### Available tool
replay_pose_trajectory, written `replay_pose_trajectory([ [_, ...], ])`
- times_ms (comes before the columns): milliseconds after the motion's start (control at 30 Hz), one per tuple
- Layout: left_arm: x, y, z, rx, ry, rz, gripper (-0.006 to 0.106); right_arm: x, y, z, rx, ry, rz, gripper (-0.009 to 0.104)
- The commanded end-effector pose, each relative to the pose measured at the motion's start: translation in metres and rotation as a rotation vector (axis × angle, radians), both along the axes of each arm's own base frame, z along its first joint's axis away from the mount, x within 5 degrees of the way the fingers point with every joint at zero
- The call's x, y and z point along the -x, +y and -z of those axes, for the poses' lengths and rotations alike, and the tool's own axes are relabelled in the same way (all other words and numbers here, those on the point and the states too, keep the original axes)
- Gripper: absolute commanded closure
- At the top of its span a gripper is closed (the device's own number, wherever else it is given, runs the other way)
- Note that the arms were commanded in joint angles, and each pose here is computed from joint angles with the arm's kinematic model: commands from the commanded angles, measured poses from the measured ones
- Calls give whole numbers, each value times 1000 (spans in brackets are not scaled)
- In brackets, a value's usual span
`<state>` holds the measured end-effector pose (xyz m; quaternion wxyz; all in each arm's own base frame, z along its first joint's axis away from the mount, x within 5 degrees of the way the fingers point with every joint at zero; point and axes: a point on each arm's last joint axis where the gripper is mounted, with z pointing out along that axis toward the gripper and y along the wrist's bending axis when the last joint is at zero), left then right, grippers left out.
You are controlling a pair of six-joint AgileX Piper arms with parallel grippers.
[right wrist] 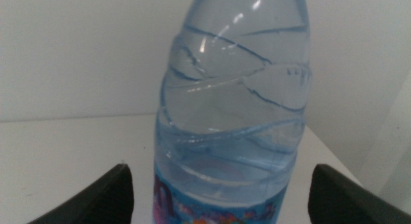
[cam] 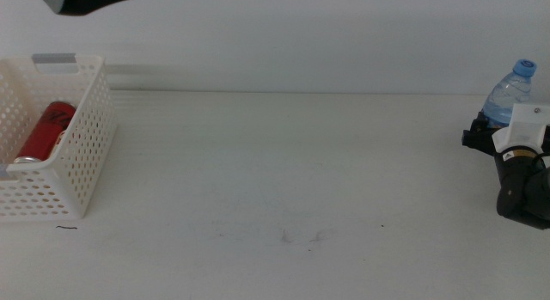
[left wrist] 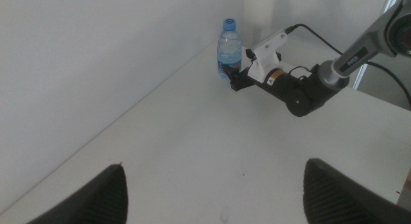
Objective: Use arms to grab the bottles and put them into the dustbin to the left of the table.
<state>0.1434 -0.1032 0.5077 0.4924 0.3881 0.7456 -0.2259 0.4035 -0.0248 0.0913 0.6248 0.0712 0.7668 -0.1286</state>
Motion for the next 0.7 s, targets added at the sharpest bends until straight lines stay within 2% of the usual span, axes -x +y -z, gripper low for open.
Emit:
replay_pose_trajectory([
  [0, 0, 0, -1, 12, 1, -7, 7, -7, -5, 2, 3, -6, 31, 14],
  [267, 0, 0, -1, 12, 1, -7, 7, -25, -8, 8, 5, -7, 37, 16],
  [467, 0, 0, -1, 12, 1, -7, 7, -34, -9, 12, -2, -20, 53, 29],
  [533, 0, 0, -1, 12, 1, -7, 7, -37, -9, 11, -2, -29, 53, 37],
  [567, 0, 0, -1, 12, 1, -7, 7, -38, -9, 10, -2, -36, 53, 45],
  [633, 0, 0, -1, 12, 1, -7, 7, -39, -9, 9, -4, -34, 51, 66],
  [667, 0, 0, -1, 12, 1, -7, 7, -39, -8, 8, -4, -36, 49, 82],
])
